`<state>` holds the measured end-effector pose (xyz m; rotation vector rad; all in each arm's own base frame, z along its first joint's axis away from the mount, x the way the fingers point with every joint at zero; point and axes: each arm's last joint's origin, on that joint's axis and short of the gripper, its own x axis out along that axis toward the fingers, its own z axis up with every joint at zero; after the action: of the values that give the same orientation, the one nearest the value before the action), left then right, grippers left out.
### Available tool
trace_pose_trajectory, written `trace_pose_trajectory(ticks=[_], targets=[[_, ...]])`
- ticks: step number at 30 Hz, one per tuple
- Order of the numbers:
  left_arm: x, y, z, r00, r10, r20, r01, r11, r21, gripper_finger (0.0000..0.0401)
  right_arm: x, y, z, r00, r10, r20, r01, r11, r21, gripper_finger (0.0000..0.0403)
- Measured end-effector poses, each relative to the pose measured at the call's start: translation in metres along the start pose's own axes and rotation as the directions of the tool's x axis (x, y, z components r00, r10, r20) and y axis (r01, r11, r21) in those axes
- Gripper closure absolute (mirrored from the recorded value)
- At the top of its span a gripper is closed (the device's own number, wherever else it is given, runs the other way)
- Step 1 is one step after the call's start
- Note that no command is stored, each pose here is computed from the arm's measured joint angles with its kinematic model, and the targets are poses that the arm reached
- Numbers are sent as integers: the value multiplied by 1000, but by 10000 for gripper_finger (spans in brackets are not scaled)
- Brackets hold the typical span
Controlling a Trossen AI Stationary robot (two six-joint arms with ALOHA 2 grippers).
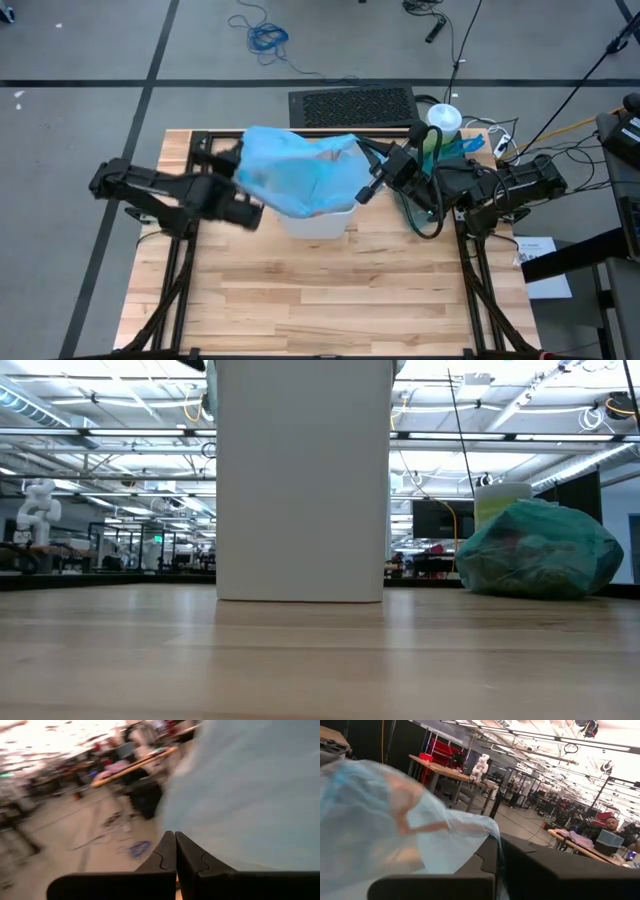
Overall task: Place trash/remove bag and relplace
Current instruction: Put the new blue trash bag inside the white trash bin
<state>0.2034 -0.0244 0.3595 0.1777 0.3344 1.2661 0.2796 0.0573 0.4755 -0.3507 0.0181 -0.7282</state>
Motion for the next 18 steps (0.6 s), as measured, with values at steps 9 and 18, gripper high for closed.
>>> trace_pose_trajectory(ticks=[9, 18], targets=[[45, 12, 3, 976, 206, -72, -204, 978, 38, 401, 0, 0, -1, 1000, 2, -3, -2, 1000, -13, 403], [19, -23, 17, 1000, 7, -12, -7, 999, 54, 401, 0, 0, -1, 1000, 2, -3, -2, 1000, -17, 403]])
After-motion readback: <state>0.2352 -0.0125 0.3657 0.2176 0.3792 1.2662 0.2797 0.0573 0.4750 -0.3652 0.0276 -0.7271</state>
